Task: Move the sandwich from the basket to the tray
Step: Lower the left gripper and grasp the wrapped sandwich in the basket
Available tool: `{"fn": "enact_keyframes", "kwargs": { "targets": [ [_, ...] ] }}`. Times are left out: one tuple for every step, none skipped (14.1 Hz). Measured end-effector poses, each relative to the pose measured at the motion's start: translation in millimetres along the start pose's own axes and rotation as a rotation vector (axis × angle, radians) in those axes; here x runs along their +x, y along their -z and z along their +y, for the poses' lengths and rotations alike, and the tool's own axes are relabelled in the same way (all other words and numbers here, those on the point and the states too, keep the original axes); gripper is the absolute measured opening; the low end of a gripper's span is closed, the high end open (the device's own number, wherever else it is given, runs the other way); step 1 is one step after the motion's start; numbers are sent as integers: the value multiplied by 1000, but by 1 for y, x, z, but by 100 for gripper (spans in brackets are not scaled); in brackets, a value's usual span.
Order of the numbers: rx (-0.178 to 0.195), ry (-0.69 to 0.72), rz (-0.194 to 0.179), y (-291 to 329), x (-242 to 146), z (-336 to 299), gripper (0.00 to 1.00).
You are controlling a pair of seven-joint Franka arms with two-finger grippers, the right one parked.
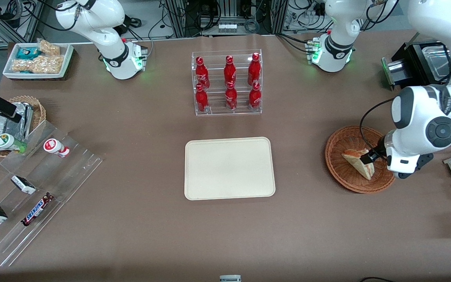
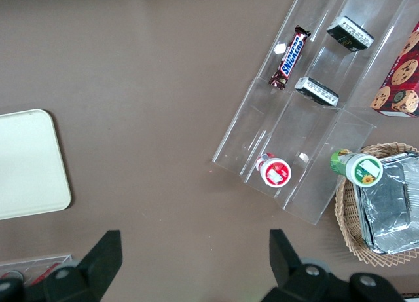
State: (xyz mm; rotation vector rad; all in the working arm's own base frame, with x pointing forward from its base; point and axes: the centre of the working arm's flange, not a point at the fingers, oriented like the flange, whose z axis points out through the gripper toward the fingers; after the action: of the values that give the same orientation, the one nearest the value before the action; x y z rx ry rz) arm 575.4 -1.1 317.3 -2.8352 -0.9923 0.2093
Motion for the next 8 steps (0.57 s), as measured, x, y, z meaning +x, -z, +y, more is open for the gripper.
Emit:
{"fn": "enact_keyframes", "kwargs": {
  "targets": [
    [-15, 43, 15, -12, -1, -3, 100],
    [-31, 79, 28, -23, -2, -5, 100],
    [-44, 106, 38, -33, -5, -6, 100],
    [-55, 123, 47, -41, -6, -6, 100],
    [-65, 135, 54, -46, -7, -5, 99],
    [-70, 152, 56, -51, -7, -4, 98],
    [-68, 164, 53, -56, -6, -3, 87],
    [-63, 170, 48, -61, -7, -3, 77]
  ]
}}
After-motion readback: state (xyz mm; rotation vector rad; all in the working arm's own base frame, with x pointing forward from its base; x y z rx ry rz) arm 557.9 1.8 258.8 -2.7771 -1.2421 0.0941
